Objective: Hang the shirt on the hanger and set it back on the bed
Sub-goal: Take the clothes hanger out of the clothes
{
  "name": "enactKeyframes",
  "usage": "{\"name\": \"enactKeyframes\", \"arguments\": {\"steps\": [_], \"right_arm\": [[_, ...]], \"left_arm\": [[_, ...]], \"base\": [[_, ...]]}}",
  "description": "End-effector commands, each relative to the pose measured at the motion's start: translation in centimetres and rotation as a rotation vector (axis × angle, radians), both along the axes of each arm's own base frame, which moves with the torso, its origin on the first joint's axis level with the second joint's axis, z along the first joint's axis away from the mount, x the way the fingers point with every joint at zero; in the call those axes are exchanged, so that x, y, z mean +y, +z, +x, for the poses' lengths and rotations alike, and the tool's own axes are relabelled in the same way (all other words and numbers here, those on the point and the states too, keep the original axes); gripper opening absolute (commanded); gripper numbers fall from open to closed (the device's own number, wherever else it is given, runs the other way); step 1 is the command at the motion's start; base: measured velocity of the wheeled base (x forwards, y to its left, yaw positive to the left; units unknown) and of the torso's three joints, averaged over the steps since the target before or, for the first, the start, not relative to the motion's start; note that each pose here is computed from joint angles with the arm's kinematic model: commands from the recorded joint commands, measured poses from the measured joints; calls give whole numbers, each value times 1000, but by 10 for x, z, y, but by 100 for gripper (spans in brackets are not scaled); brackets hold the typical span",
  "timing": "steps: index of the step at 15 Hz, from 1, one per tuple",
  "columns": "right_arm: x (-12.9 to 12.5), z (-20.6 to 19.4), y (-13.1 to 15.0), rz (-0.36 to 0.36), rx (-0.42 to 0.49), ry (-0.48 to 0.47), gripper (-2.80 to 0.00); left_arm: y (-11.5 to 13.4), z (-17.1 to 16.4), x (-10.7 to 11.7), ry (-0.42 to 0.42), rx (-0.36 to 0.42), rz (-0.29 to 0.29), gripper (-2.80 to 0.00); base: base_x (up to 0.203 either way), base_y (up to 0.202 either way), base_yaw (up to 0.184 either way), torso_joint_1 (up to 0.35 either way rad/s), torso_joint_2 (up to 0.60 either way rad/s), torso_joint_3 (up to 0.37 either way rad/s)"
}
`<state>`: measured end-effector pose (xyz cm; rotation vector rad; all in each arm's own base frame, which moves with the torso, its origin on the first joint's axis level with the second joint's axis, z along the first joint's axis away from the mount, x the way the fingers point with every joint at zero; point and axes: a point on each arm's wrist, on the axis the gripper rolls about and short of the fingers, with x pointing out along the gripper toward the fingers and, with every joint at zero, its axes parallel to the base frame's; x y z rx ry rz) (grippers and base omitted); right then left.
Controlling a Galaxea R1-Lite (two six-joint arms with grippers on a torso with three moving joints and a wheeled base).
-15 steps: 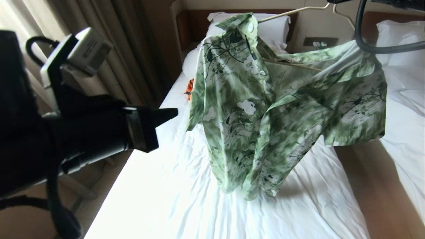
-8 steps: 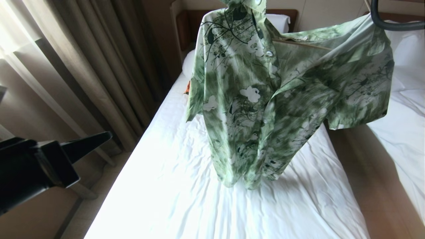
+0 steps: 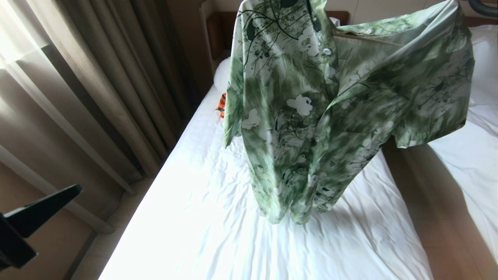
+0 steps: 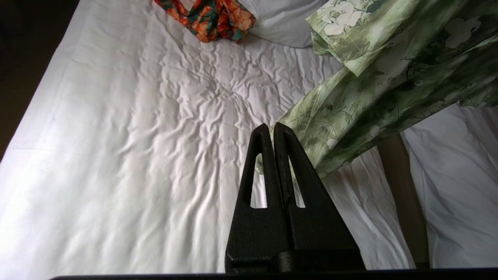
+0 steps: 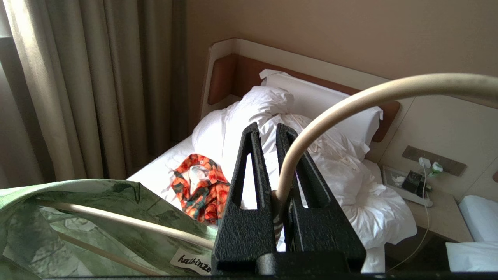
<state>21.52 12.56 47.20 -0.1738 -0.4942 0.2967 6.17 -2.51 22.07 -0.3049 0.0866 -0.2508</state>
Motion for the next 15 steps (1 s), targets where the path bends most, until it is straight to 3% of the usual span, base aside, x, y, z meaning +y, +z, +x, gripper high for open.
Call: {"name": "enactKeyframes", "arguments": {"steps": [1,5,15], "right_arm": [[-3,-5,3,2,-14,-3,-280],[-6,-10,6,3,-26,-6,-280],[-6,-10,6,3,-26,-9,-280]], "left_arm": [[0,-10,7,31,-37,-19,-280],[-2,-17,12,73,-59,-28,-280],[-6,-20,13,81,-61,-29,-280]], "base": [[0,0,0,0,0,0],[0,0,0,0,0,0],[0,0,0,0,0,0]]}}
